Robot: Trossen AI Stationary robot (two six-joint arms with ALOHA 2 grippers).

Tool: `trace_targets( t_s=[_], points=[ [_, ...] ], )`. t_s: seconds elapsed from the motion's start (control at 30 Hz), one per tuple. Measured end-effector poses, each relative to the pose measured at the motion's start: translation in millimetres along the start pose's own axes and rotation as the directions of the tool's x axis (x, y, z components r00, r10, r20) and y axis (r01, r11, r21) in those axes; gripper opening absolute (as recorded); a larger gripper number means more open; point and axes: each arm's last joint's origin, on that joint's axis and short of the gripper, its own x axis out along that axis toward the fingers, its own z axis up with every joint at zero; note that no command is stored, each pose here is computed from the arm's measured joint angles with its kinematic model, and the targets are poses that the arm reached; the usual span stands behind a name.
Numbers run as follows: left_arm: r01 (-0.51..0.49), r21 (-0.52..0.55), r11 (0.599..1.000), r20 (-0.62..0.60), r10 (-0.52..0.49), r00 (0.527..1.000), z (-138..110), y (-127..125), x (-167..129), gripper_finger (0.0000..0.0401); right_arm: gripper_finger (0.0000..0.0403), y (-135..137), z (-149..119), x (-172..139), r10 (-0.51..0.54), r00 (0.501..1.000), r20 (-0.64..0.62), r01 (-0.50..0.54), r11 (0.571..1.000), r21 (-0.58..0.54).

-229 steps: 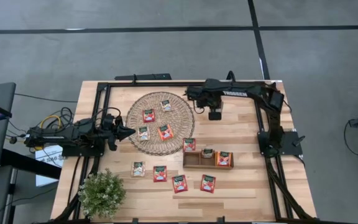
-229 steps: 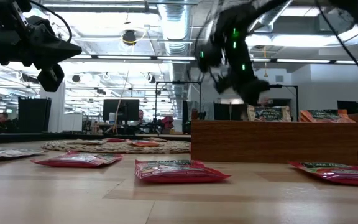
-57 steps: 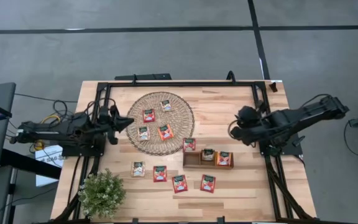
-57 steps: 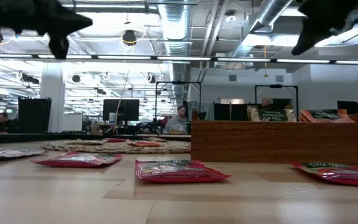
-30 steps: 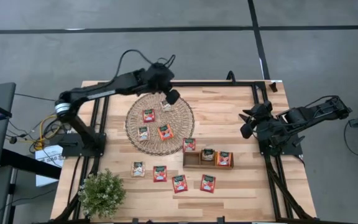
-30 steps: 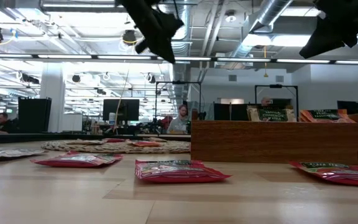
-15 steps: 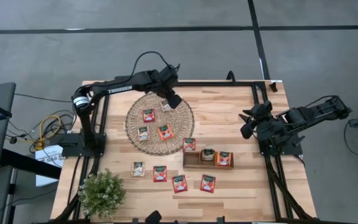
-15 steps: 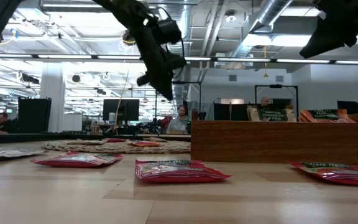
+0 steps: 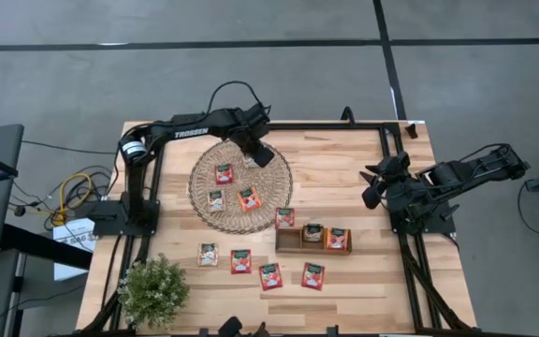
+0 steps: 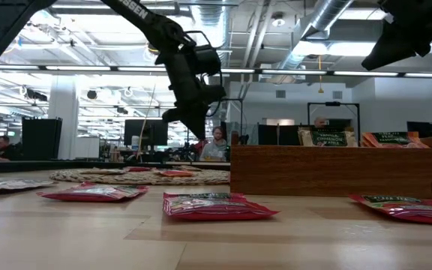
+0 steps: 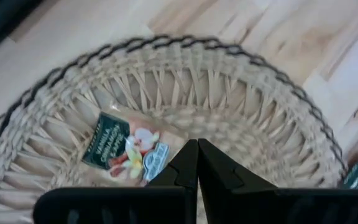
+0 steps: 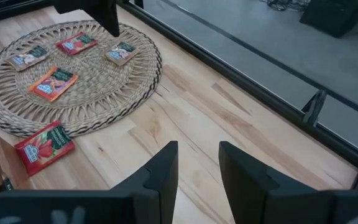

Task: Pick & Place Tea
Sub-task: Put the brown tea bag into the middle section of the wooden organizer

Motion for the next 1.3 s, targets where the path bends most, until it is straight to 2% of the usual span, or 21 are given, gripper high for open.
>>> trace_targets(
  t_s=[0.2, 0.53, 0.63, 0.97, 1.3],
  points=[
    [-0.013, 0.069, 0.998, -0.047, 0.016, 0.999, -5, 2, 0, 0.0021, 0.0109, 0, 0, 0, 0.0, 1.0, 0.0, 0.0, 1.0, 0.0],
    [-0.143, 0.097, 0.985, -0.02, 0.145, 0.989, -4, 6, 0, 0.0129, 0.0109, 1, 1, 0, 0.009, 1.0, 0.008, -0.01, 1.0, 0.014],
    [-0.15, 0.077, 0.986, -0.011, 0.152, 0.988, -2, 9, 0, 0.015, 0.0109, 2, 2, 0, 0.015, 1.0, 0.014, -0.016, 1.0, 0.024],
    [-0.126, -0.085, 0.988, -0.053, 0.122, 0.991, 2, 40, 13, 0.0156, 0.0109, 3, 3, 0, 0.025, 1.0, 0.019, -0.025, 0.999, 0.035],
    [-0.135, -0.096, 0.986, -0.103, 0.125, 0.987, -1, 48, 32, 0.0156, 0.0109, 4, 3, 0, 0.03, 0.999, 0.022, -0.031, 0.999, 0.041]
  ],
)
